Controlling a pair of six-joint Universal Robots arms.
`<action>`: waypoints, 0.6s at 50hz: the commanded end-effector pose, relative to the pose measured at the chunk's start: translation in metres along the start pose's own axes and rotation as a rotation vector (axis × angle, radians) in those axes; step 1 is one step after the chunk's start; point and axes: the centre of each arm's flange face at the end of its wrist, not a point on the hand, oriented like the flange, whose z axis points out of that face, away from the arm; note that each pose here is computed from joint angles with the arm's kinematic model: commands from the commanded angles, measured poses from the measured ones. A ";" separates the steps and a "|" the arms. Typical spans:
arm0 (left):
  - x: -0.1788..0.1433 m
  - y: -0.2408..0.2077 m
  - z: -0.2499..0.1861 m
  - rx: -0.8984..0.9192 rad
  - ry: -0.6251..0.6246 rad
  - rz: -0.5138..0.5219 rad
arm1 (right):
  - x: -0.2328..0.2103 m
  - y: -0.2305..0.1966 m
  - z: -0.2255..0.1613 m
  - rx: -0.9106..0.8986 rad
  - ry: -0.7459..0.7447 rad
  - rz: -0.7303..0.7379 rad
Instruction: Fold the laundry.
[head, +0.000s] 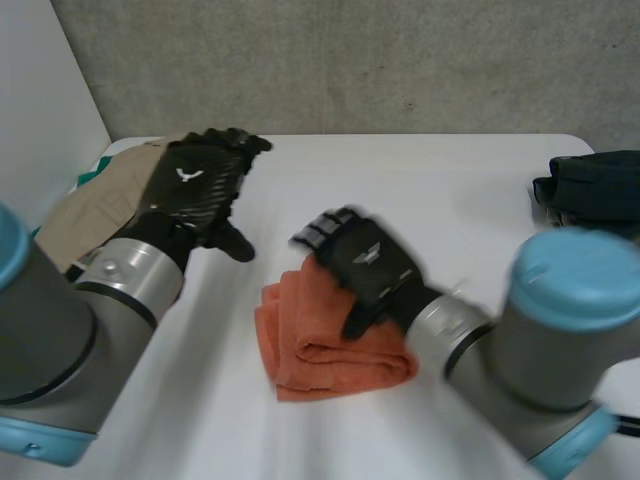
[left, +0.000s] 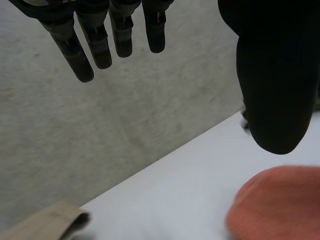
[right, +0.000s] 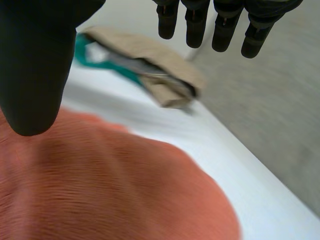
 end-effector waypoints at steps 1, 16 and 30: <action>0.041 0.011 0.008 -0.025 0.115 -0.046 | 0.050 -0.004 -0.017 -0.077 0.144 0.309; 0.095 0.094 0.047 -0.253 0.175 -0.002 | 0.096 0.019 -0.023 -0.195 0.340 0.259; 0.075 0.094 0.007 -0.380 -0.076 0.178 | 0.025 0.027 0.010 -0.277 0.116 0.247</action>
